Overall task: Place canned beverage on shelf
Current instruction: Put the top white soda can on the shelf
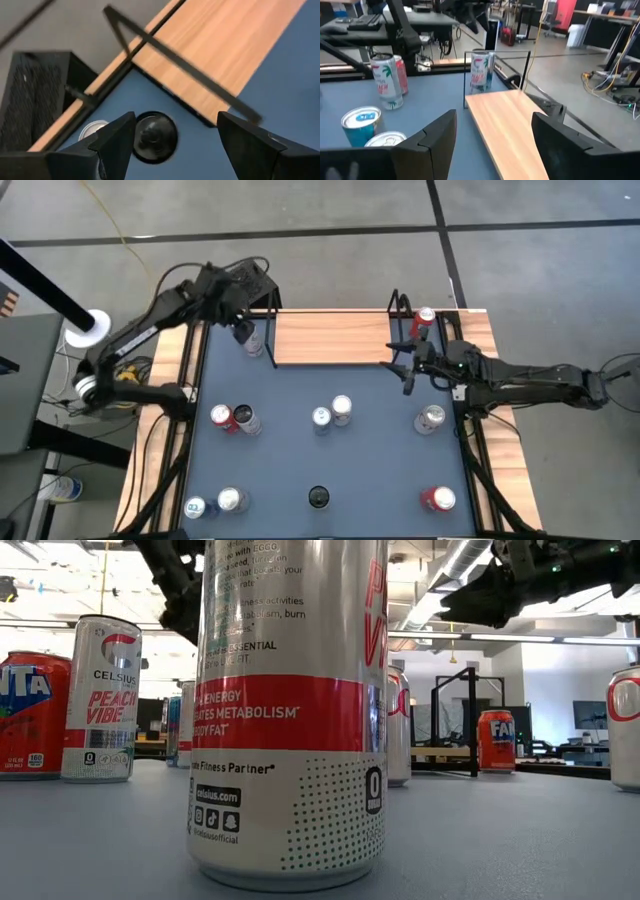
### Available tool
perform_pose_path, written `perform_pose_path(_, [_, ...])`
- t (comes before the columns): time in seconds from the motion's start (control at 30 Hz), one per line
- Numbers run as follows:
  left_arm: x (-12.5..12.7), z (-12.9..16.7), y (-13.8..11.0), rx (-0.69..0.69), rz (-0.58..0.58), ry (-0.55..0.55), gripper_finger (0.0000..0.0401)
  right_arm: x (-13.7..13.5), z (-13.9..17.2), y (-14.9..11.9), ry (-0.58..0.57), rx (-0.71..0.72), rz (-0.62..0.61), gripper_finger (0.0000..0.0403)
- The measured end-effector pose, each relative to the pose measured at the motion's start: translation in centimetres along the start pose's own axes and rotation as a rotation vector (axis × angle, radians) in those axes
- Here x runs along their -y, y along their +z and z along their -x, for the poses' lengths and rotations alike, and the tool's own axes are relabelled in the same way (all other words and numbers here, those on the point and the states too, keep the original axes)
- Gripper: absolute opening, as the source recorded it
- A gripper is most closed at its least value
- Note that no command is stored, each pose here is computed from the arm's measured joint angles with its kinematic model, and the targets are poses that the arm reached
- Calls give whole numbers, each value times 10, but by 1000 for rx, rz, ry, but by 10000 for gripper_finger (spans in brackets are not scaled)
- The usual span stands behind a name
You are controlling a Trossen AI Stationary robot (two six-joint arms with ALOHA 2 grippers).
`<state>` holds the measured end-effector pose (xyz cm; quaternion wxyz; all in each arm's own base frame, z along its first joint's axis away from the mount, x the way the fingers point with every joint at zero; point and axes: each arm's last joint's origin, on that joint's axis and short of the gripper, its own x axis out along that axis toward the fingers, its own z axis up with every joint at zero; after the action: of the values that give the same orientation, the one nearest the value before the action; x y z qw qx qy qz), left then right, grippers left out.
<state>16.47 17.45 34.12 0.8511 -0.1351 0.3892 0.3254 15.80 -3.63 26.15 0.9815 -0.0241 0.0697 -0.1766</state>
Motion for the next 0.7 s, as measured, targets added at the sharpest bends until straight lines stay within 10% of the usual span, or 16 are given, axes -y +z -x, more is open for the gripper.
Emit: perform_pose_path(0.7, [-9,-51,2,-199,-19,-2,269,0,0,-5,6,-51,9,261])
